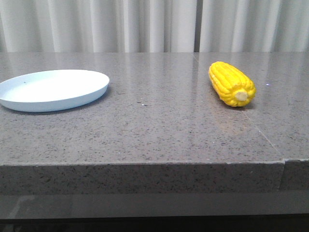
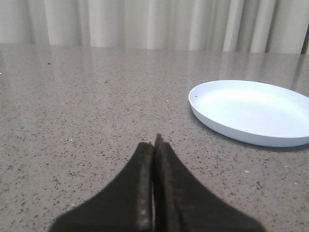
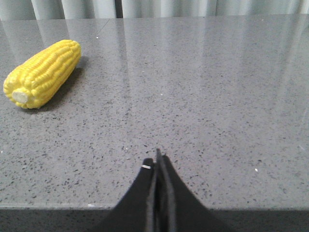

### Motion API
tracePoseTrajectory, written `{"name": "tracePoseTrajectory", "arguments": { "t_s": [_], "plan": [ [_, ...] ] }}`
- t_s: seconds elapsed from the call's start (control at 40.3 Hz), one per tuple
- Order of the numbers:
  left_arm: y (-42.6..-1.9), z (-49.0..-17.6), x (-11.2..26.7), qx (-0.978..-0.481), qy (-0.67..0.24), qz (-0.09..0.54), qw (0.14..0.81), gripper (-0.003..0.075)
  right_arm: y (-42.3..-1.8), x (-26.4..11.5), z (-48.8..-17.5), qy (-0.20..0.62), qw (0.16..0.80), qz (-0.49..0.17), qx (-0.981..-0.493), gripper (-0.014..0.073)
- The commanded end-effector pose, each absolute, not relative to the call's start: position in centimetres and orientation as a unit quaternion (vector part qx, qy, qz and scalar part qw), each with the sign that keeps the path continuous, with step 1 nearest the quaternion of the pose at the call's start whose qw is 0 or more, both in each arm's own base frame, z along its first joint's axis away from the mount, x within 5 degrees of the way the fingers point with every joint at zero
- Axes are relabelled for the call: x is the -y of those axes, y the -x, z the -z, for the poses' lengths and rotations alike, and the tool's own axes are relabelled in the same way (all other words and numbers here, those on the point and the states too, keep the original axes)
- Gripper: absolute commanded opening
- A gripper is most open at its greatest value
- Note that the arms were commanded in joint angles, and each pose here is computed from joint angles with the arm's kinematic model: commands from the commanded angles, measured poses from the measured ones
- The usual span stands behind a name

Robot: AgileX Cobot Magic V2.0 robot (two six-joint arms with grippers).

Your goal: Place corn on plate with both arms

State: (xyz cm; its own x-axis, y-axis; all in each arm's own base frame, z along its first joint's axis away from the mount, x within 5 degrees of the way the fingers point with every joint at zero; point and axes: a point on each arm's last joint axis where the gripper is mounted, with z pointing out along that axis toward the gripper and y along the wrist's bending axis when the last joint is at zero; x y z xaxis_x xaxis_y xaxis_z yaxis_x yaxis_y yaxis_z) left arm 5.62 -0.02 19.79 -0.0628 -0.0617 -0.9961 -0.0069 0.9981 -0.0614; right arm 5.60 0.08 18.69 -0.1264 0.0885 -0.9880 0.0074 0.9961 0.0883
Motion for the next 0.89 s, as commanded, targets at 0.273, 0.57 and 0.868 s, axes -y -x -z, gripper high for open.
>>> {"name": "tracePoseTrajectory", "arguments": {
  "t_s": [0.273,0.57,0.868],
  "plan": [
    [-5.5,-20.6,0.0,-0.694,0.023,0.020,0.719,-0.0020,-5.5,0.0,-19.9,-0.027,0.698,-0.026,-0.715,-0.0067],
    [-5.5,-20.6,0.0,-0.694,0.026,0.022,0.719,-0.0020,-5.5,0.0,-20.1,-0.027,0.701,-0.026,-0.712,-0.0067],
    [-5.3,-22.0,-0.1,-0.636,0.027,0.020,0.771,-0.0020,-5.4,0.1,-21.3,-0.029,0.741,-0.025,-0.671,-0.0067]
  ]
}}
